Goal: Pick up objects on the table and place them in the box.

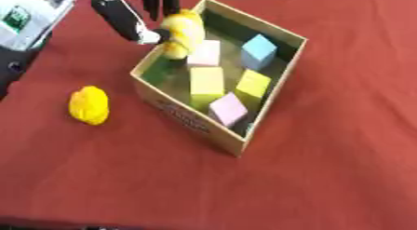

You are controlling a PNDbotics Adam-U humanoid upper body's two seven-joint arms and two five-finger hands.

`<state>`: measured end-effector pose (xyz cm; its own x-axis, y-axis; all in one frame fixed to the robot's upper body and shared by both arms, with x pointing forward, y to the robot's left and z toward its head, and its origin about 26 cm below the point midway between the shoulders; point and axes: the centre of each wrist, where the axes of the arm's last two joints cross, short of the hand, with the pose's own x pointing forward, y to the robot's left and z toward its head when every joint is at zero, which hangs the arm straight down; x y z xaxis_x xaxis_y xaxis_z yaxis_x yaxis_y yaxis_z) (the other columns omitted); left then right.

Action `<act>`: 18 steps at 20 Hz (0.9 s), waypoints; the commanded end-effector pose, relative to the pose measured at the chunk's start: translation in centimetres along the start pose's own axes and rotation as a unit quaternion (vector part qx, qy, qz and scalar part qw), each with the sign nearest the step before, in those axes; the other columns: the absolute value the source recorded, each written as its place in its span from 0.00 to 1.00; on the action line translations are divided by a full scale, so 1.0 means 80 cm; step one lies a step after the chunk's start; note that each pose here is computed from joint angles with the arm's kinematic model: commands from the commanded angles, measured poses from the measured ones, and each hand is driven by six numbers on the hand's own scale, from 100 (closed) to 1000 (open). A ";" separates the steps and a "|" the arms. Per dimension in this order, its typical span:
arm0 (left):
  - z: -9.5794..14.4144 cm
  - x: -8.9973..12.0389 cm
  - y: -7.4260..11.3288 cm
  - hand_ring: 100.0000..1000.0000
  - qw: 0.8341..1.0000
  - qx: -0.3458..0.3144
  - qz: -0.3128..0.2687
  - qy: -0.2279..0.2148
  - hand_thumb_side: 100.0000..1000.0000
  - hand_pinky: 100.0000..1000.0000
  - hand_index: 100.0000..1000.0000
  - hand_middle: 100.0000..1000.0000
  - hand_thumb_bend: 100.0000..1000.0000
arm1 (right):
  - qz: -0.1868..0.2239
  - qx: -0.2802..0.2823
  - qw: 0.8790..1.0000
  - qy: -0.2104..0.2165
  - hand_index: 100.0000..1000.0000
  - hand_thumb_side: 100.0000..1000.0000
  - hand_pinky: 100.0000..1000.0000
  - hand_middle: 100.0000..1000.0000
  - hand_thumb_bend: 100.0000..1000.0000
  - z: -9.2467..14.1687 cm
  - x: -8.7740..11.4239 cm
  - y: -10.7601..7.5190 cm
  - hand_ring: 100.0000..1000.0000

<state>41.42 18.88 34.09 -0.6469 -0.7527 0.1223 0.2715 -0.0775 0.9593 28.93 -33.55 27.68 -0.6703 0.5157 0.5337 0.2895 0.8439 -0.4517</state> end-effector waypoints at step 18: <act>0.054 -0.018 -0.005 0.68 0.997 0.029 -0.057 0.033 0.13 0.75 0.80 0.65 0.39 | 0.009 -0.001 1.000 0.000 0.77 0.53 0.79 0.58 0.00 0.000 0.005 -0.008 0.78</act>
<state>40.16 21.85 32.90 -0.6333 -0.7730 0.0380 0.2132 -0.1270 0.9687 28.89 -33.64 27.04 -0.6523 0.5104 0.5603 0.2798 0.8492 -0.4479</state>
